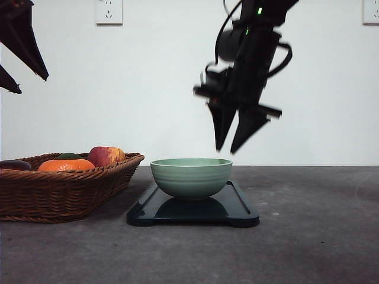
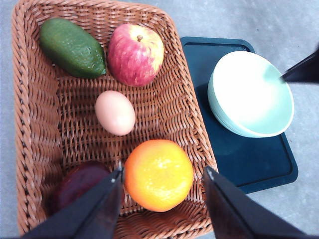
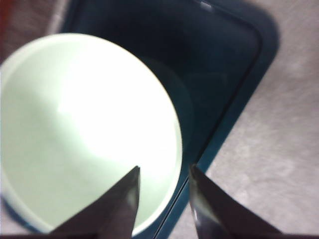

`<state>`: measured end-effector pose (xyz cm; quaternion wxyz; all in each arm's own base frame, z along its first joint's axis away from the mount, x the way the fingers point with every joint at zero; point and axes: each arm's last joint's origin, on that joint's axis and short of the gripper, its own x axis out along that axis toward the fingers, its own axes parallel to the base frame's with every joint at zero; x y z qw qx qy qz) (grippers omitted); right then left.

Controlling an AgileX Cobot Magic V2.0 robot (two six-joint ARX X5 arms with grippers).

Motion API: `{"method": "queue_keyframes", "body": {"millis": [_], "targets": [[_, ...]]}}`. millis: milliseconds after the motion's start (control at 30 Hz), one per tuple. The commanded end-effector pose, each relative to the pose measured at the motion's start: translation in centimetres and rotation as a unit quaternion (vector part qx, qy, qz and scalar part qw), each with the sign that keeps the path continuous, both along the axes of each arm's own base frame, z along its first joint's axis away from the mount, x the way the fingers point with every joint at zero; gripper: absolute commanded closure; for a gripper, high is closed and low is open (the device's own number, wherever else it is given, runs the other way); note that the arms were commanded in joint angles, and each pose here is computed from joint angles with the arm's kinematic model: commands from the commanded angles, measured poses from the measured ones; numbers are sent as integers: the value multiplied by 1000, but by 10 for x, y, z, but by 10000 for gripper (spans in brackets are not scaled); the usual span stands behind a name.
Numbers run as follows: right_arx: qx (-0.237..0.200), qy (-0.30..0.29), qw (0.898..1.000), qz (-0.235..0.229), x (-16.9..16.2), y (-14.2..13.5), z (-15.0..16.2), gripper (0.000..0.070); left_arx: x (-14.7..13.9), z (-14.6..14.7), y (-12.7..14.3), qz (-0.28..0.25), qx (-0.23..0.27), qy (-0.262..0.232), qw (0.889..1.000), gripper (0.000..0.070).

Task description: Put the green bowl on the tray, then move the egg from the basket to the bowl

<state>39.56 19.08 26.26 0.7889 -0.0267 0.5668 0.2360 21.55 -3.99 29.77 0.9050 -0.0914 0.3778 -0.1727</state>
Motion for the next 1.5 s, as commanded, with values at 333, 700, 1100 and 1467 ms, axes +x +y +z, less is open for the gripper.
{"method": "queue_keyframes", "body": {"millis": [333, 700, 1100, 1467], "targets": [[63, -121, 991, 10, -40, -15, 29, 509, 2, 6, -1, -6, 3, -10, 1000, 390], [90, -169, 981, 21, -118, -51, -8, 509, 2, 6, -1, -6, 3, -10, 1000, 390], [91, -211, 973, 15, -207, -97, -28, 509, 2, 6, -1, -5, 2, -7, 1000, 390], [72, -241, 967, -34, -256, -122, -21, 509, 9, 12, -4, 14, -20, 7, 1000, 384]]}}
